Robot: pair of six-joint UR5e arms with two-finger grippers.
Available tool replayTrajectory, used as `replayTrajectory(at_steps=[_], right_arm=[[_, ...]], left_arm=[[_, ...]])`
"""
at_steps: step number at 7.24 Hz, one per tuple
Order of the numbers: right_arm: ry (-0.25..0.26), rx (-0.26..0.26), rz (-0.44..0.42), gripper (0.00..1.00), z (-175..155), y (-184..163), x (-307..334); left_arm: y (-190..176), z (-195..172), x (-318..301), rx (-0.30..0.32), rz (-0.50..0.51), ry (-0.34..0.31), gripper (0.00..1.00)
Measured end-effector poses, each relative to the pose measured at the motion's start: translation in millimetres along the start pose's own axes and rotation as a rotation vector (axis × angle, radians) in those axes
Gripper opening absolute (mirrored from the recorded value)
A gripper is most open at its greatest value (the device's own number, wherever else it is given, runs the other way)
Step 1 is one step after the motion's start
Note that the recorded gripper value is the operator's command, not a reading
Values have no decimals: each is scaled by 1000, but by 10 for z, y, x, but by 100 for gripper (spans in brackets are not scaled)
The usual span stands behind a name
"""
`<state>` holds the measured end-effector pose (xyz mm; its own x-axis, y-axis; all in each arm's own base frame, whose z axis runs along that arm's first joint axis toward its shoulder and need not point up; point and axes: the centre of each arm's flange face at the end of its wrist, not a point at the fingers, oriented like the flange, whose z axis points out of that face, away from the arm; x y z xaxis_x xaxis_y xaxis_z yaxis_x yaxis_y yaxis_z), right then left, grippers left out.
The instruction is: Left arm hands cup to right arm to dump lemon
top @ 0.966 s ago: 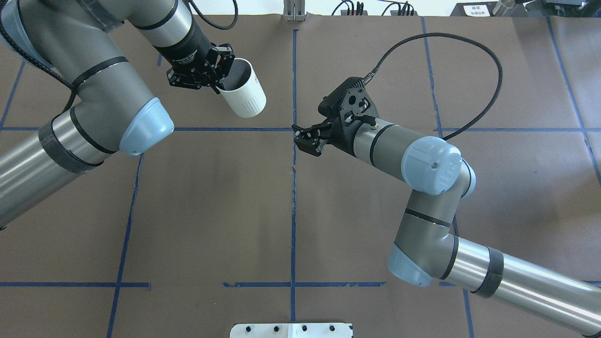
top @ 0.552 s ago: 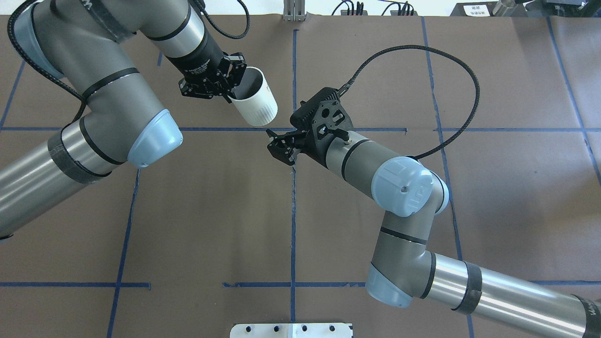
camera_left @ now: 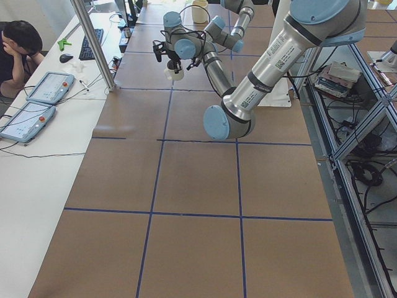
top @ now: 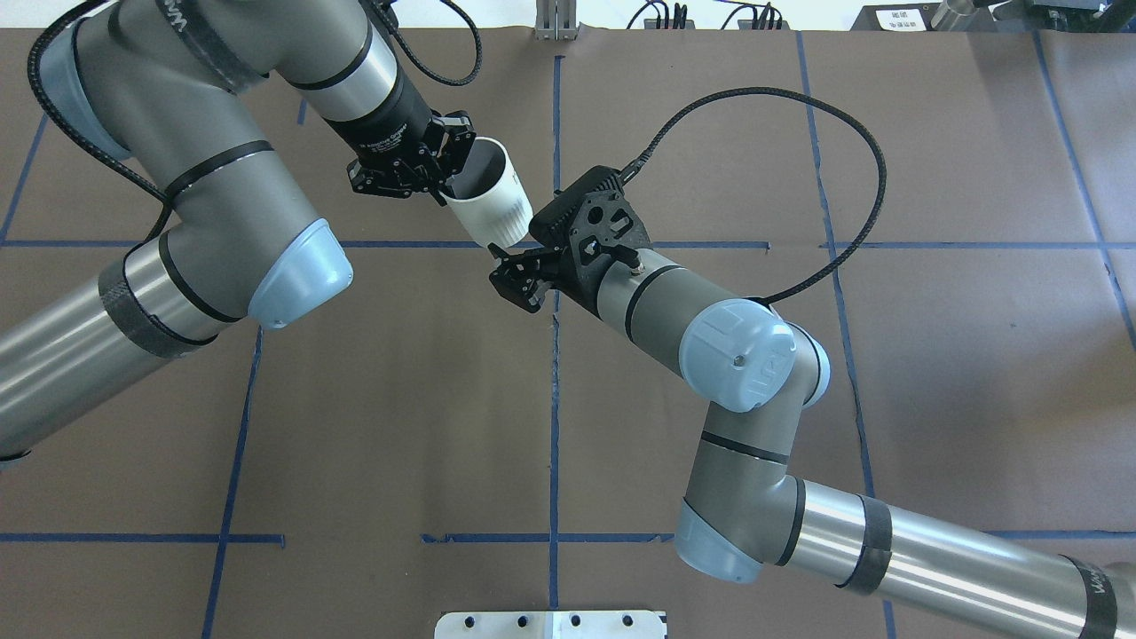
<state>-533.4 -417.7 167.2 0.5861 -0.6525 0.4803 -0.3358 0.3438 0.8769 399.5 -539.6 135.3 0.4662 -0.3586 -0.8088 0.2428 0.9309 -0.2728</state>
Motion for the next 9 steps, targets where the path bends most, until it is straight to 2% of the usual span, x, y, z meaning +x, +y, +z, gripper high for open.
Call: replayTrajectory(at_steps=[3,9], right_arm=[[37,-7,-9,99,219,12,-45],[38,-2,-8,99,278,-47,-94]], left_arm=[[39,-22,12,-11,4,7,0],[63,-42,37,-16,8,17,0]])
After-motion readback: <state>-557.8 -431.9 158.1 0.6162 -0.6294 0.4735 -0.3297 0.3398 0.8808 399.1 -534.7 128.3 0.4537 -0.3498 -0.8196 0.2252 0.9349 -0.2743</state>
